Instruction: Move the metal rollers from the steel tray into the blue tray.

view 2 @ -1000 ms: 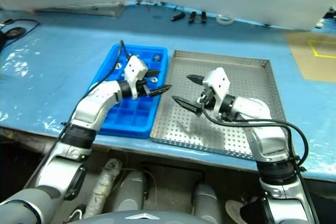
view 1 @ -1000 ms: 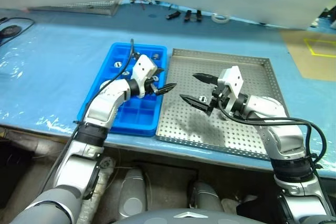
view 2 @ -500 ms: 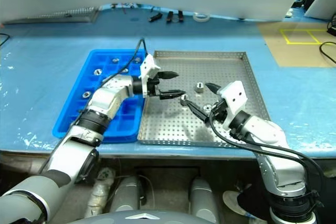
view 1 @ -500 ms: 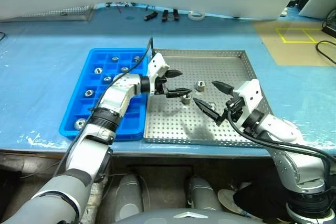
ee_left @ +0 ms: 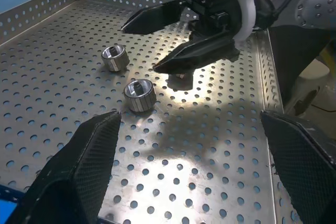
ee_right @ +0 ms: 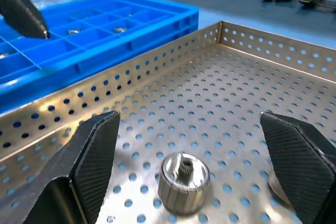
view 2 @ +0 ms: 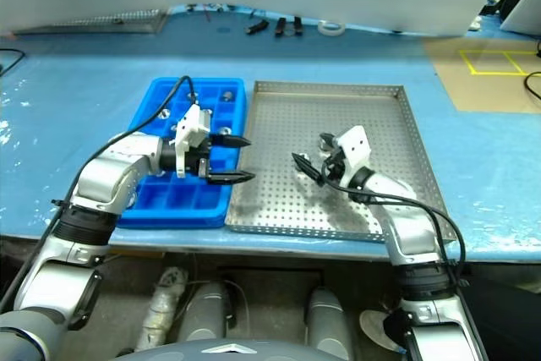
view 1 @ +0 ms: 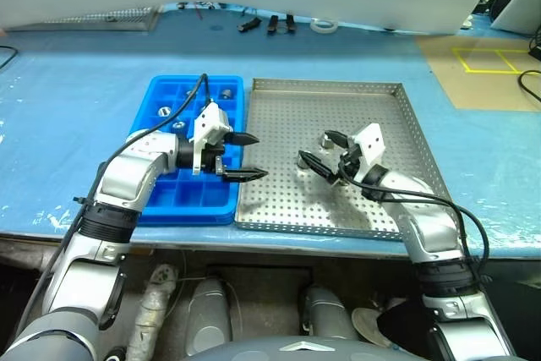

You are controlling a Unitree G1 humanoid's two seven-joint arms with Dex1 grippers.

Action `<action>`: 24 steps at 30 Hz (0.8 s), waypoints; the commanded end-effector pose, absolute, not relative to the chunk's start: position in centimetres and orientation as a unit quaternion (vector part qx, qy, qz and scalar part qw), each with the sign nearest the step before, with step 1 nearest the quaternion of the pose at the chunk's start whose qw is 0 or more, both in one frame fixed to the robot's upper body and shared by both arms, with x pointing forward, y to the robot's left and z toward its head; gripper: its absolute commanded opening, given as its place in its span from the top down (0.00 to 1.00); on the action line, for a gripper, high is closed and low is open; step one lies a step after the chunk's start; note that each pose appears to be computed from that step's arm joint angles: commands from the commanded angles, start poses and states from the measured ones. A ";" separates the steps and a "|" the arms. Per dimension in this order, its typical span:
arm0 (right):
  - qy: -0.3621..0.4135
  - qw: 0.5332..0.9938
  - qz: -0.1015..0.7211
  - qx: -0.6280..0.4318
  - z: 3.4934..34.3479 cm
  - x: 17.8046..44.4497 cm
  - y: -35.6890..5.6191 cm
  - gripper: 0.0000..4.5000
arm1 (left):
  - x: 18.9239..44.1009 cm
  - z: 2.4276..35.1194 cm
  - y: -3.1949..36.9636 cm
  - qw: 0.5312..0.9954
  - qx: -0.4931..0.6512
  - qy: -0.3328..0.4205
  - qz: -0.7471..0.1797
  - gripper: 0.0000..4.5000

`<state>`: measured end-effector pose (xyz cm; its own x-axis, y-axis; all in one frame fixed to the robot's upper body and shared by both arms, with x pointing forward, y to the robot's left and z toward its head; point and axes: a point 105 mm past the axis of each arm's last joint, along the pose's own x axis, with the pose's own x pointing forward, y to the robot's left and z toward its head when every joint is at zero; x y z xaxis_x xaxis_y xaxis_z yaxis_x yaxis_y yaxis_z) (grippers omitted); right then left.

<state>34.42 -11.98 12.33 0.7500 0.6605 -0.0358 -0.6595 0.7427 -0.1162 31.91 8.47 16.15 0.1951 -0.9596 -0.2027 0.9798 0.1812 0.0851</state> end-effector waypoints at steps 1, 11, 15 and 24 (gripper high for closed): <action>-0.029 0.928 0.367 -0.064 13.1 34.9 -11.0 0.00 | 31.7 17.5 8.3 0.771 0.110 0.023 -0.627 0.01; 0.003 0.928 0.367 -0.057 11.1 35.3 -10.8 0.00 | 31.7 16.9 8.3 0.780 0.110 0.029 -0.616 0.01; 0.019 0.932 0.356 -0.070 10.1 35.5 -10.6 0.00 | 31.7 16.8 8.1 0.781 0.108 0.028 -0.615 0.01; 0.053 0.938 0.332 -0.087 8.0 36.4 -10.6 0.00 | 31.7 16.8 7.9 0.781 0.107 0.028 -0.615 0.01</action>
<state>36.03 -10.68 7.09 0.7648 0.6175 -0.1839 -0.6389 0.7636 -0.0930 32.15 8.36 15.94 0.2585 -0.9464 -0.1935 0.9649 0.2433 0.0990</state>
